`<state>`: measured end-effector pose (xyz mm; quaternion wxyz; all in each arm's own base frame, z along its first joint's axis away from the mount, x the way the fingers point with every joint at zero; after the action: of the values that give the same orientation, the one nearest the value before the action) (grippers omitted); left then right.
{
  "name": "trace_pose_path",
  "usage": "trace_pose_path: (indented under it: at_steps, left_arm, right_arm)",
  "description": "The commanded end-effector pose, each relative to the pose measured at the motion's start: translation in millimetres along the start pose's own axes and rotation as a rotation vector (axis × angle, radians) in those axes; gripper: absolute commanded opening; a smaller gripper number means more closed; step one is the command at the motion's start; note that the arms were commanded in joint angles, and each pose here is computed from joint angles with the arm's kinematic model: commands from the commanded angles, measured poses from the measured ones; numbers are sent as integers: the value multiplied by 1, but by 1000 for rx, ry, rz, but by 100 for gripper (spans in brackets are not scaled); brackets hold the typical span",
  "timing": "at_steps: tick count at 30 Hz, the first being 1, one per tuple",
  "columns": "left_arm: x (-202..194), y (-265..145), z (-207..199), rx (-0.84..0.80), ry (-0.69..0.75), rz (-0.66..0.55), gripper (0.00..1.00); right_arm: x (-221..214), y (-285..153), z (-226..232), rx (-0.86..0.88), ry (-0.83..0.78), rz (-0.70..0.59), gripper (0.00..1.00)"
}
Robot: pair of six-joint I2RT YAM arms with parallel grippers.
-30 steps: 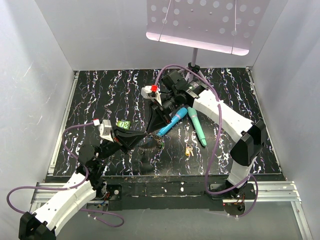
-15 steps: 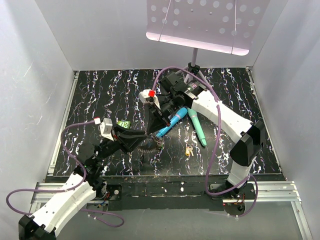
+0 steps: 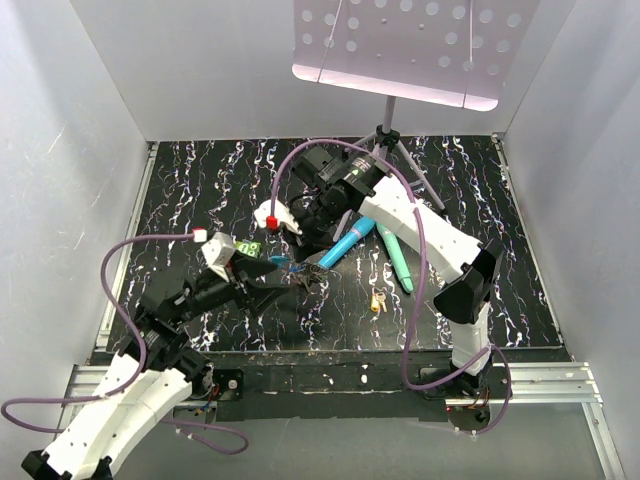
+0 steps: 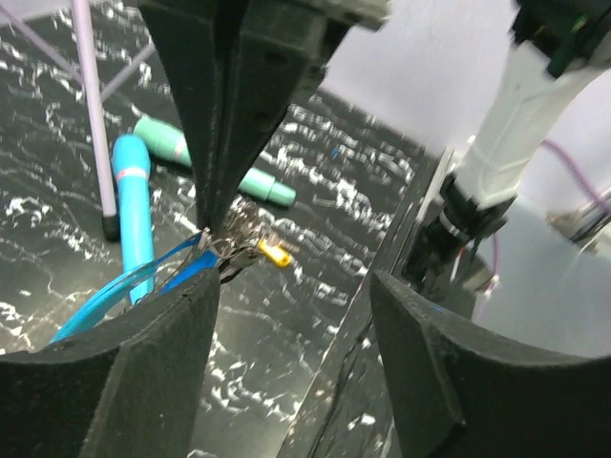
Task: Put the keys on the keyring
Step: Adjust the keyring.
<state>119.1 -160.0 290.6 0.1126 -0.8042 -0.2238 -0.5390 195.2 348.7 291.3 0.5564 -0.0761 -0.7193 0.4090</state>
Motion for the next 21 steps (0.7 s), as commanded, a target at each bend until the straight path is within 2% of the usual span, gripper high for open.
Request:
trace_pose_path:
  at_steps: [1,5,10,14,21]
  left_arm:
    - [-21,7,16,18,78,178,59]
    - [-18,17,30,46,165,182,51]
    - [-4,29,32,15,262,75,45]
    - [-1,33,30,-24,263,16,42]
    - [-18,36,32,-56,212,30,40]
  right_arm:
    - [-19,-21,46,106,94,216,1]
    - [-17,-20,48,113,97,211,1]
    - [-16,-15,49,134,109,192,1]
    - [-14,-13,50,144,114,175,1]
    - [-8,-12,49,149,118,140,1]
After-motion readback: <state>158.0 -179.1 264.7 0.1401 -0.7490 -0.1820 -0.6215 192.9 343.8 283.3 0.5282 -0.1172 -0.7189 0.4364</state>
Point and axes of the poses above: each gripper's point midway between its finger pads, its own y axis out along the fingers, its own z axis along the line the jaws close on, x = y × z, the point moved 5 cm from there along -y, back along the fingers, and after that the axes turned 6 degrees about -y, right-handed, at the moved point
